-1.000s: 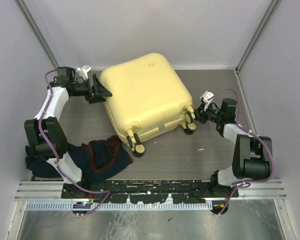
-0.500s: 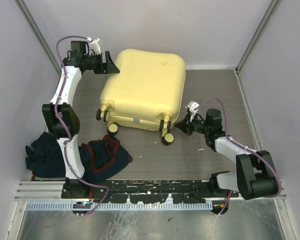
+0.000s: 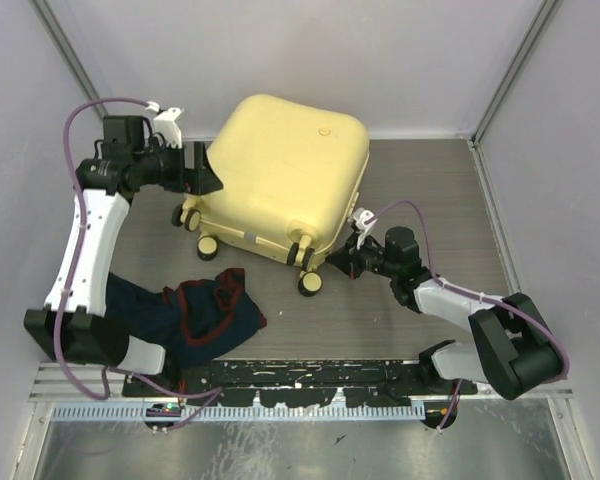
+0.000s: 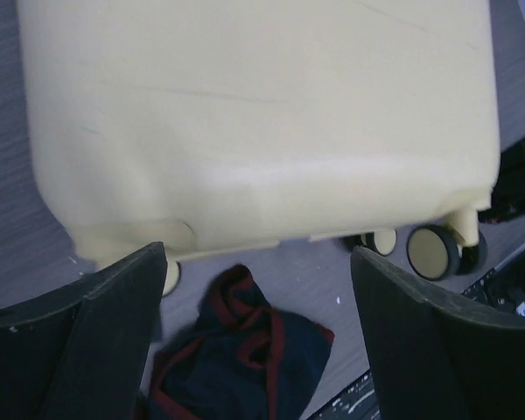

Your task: Pack the luggage

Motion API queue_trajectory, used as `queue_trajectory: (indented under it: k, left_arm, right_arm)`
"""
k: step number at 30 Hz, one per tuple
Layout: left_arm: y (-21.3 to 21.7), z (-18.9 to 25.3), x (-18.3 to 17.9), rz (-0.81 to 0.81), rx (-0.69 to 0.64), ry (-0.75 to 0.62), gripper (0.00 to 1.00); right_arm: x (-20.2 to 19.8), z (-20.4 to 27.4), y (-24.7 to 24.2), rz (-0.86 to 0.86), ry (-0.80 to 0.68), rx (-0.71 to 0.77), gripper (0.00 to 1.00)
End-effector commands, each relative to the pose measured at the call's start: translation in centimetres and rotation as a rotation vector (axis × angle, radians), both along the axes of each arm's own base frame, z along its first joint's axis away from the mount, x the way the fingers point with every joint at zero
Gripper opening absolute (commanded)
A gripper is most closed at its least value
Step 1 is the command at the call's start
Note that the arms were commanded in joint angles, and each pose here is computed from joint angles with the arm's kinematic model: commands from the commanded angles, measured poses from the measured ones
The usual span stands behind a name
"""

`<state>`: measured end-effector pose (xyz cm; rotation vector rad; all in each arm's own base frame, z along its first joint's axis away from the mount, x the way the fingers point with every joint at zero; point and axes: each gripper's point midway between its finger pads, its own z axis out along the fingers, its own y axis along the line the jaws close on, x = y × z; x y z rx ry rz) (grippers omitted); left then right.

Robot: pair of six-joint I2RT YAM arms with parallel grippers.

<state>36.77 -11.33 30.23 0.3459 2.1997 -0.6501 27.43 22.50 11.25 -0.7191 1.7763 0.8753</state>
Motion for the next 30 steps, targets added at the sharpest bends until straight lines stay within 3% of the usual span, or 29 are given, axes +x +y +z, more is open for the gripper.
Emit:
queue_trajectory:
  k: [1,10,21,27,30]
  left_arm:
    - [-1.3,-1.6,-5.9,-0.102,0.037,0.067,0.87]
    - [-4.4,-6.1,-13.3,-0.271,0.093,0.11,0.9]
    - [-8.1,-8.0,-12.8,-0.338,0.181,0.094,0.93]
    - [-9.0,-9.5,-11.2,-0.333,0.244,0.103,0.88]
    - [-9.3,-10.2,-11.3,-0.359,0.256,0.118,0.78]
  right_arm:
    - [1.6,5.3,3.5,0.036,-0.139,0.108,0.01]
    - [1.3,6.6,9.2,0.121,-0.137,0.133,0.01]
    - [3.5,7.0,11.9,0.051,-0.104,0.151,0.01]
    - [3.7,6.6,12.0,0.034,-0.096,0.143,0.01]
    - [3.7,6.3,11.7,0.025,-0.097,0.131,0.01]
